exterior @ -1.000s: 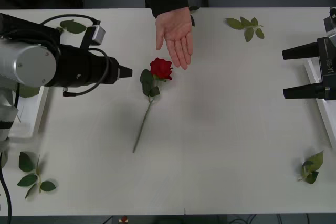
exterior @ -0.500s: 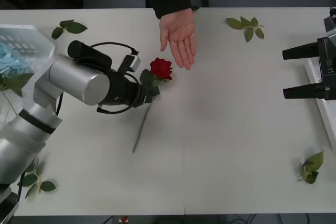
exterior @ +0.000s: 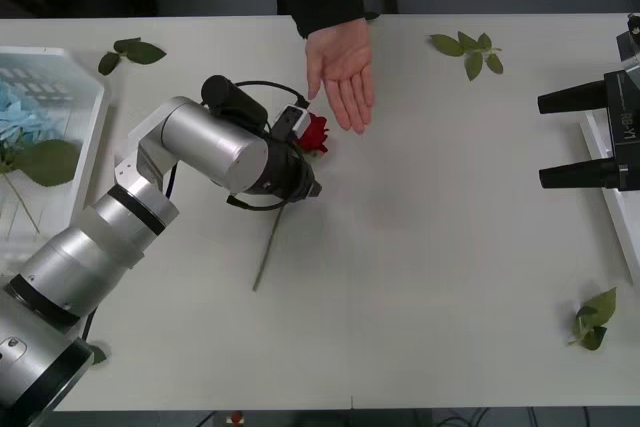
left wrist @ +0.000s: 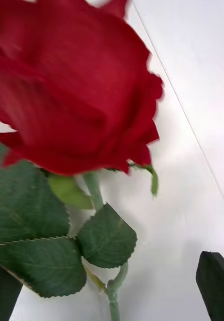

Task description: Place the red flowers into the right box and the blue flowers into the left box. If a person shows an open palm, hand one flower to the person first, then continue sorting.

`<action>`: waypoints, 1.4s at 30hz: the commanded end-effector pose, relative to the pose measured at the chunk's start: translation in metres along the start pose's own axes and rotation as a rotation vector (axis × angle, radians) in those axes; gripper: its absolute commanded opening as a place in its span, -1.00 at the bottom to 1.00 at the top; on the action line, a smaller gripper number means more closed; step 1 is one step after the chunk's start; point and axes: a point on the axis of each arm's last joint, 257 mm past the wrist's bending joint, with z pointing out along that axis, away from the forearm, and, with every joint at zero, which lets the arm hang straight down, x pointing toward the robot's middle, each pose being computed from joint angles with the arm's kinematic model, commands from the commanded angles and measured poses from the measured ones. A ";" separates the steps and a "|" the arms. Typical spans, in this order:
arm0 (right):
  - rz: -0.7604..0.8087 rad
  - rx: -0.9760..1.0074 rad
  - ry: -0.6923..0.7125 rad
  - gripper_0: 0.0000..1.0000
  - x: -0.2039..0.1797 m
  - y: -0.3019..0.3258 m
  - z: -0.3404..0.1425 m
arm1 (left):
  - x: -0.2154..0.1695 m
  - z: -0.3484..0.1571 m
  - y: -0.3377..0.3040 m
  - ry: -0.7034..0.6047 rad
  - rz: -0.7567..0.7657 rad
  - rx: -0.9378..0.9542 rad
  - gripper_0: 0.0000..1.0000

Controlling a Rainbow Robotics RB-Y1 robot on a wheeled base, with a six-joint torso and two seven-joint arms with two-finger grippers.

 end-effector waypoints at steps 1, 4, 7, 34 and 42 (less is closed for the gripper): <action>-0.059 0.014 0.025 1.00 -0.006 -0.002 -0.007 | -0.015 -0.004 -0.009 -0.030 0.094 -0.006 1.00; -0.059 0.014 0.025 1.00 -0.006 -0.002 -0.007 | -0.010 0.000 -0.015 -0.019 0.122 -0.008 1.00; -0.059 0.014 0.025 1.00 -0.006 -0.002 -0.007 | -0.006 0.004 -0.016 -0.004 0.131 -0.014 1.00; -0.059 0.014 0.025 1.00 -0.006 -0.002 -0.007 | -0.021 0.005 0.001 -0.059 0.096 -0.042 -1.00; -0.059 0.014 0.025 1.00 -0.006 -0.002 -0.007 | 0.005 -0.057 0.027 -0.081 0.043 0.021 -1.00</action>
